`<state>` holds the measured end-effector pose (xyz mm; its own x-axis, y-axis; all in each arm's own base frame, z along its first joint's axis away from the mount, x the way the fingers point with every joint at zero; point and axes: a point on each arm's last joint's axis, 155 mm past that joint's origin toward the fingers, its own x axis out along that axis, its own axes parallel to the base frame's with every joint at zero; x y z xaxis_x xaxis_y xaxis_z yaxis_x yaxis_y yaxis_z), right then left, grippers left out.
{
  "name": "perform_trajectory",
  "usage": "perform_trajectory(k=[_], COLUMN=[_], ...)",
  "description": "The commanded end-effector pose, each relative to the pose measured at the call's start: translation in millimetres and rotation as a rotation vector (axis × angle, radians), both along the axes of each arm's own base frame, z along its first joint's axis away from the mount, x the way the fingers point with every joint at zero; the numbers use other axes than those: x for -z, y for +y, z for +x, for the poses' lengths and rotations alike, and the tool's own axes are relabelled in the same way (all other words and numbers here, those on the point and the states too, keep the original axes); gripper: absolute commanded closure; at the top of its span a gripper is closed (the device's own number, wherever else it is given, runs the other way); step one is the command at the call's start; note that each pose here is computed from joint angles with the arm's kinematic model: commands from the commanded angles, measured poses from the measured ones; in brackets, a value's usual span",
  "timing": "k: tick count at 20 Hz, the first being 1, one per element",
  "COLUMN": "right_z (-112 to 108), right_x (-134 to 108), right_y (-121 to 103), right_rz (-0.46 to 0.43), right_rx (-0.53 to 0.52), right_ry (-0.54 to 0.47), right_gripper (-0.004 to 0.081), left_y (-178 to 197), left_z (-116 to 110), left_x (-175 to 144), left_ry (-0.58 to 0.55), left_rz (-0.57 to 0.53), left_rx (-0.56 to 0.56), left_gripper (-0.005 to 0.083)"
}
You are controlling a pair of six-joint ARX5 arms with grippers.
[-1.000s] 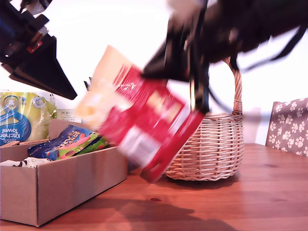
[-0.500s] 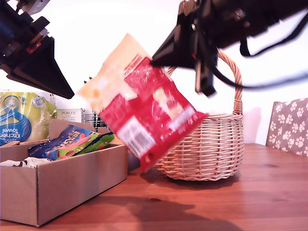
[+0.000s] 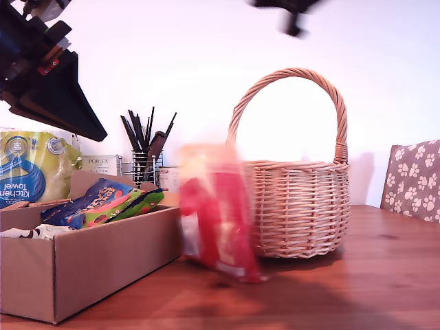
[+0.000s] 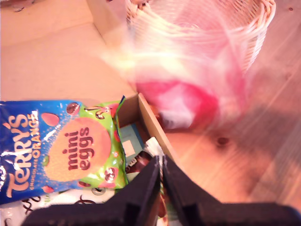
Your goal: Move the bags of Easter eggs from the cardboard box on the left into the woven basket on the right side.
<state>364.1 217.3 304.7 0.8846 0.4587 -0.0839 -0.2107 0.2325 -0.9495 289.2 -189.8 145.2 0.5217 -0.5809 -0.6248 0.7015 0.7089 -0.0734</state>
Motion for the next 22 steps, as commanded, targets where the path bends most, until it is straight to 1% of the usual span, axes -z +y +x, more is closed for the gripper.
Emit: perform_trajectory(k=[1, 2, 4, 5, 8, 10, 11, 12, 13, 14, 15, 16, 17, 18, 19, 22], right_z=[4.5, 3.4, -5.6, -12.3, -39.0, -62.4, -81.3, -105.3, -132.3, -153.4, -167.3, -172.4, -172.1, -167.7, -166.3, -164.8], right_x=[13.1, 23.7, 42.6, 49.7, 63.4, 81.9, 104.7, 127.3, 146.9, 159.0, 166.9, 171.5, 175.8, 181.9, 191.6, 221.2], right_y=[-10.2, -11.9, -4.9, 2.2, 32.0, 47.8, 51.2, 54.5, 58.0, 61.7, 65.4, 69.0, 70.7, 69.9, 68.6, 69.5], right_rz=[-0.029, -0.033, 0.021, 0.034, 0.036, 0.044, 0.027, 0.026, 0.0, 0.072, 0.111, 0.166, 0.201, 0.231, 0.208, 0.143], right_rx=[0.026, 0.03, 0.02, 0.005, -0.078, -0.118, -0.133, -0.161, -0.209, -0.191, -0.175, -0.131, -0.086, -0.023, 0.009, 0.064], right_ry=[0.047, 0.093, 0.208, 0.249, 0.327, 0.436, 0.555, 0.703, 0.837, 1.002, 1.108, 1.179, 1.213, 1.23, 1.235, 1.268], right_gripper=[0.0783, 0.0783, 0.0783, 0.0783, 0.0783, 0.0783, 0.0783, 0.0783, 0.0783, 0.0782, 0.0774, 0.0632, 0.0363, 0.0175, 0.0089, 0.0079], left_y=[-1.4, -2.2, -2.5, -3.2, -6.3, -6.9, -6.8, -6.7, -6.4, -6.3, -6.4, -6.7, -6.8, -6.7, -6.6, -6.4], left_z=[-1.4, -2.0, -1.5, -2.0, -5.8, -6.6, -6.8, -7.1, -7.4, -7.5, -7.4, -7.0, -6.9, -7.2, -7.3, -7.4], left_x=[4.0, 3.8, 3.1, 2.9, 3.2, 3.4, 3.6, 4.0, 4.4, 4.6, 4.4, 3.8, 3.7, 3.9, 4.1, 4.4], left_ry=[0.016, 0.017, 0.014, 0.015, 0.028, 0.03, 0.032, 0.034, 0.036, 0.037, 0.036, 0.033, 0.032, 0.034, 0.035, 0.036], left_rz=[-0.005, -0.008, -0.011, -0.013, -0.025, -0.027, -0.026, -0.025, -0.024, -0.024, -0.025, -0.026, -0.026, -0.026, -0.025, -0.025], left_rx=[0.005, 0.01, 0.01, 0.013, 0.032, 0.036, 0.036, 0.036, 0.035, 0.035, 0.035, 0.036, 0.036, 0.036, 0.036, 0.035], left_gripper=[0.0796, 0.0796, 0.0796, 0.0796, 0.0796, 0.0796, 0.0796, 0.0796, 0.0796, 0.0796, 0.0796, 0.0796, 0.0796, 0.0796, 0.0796, 0.0796])
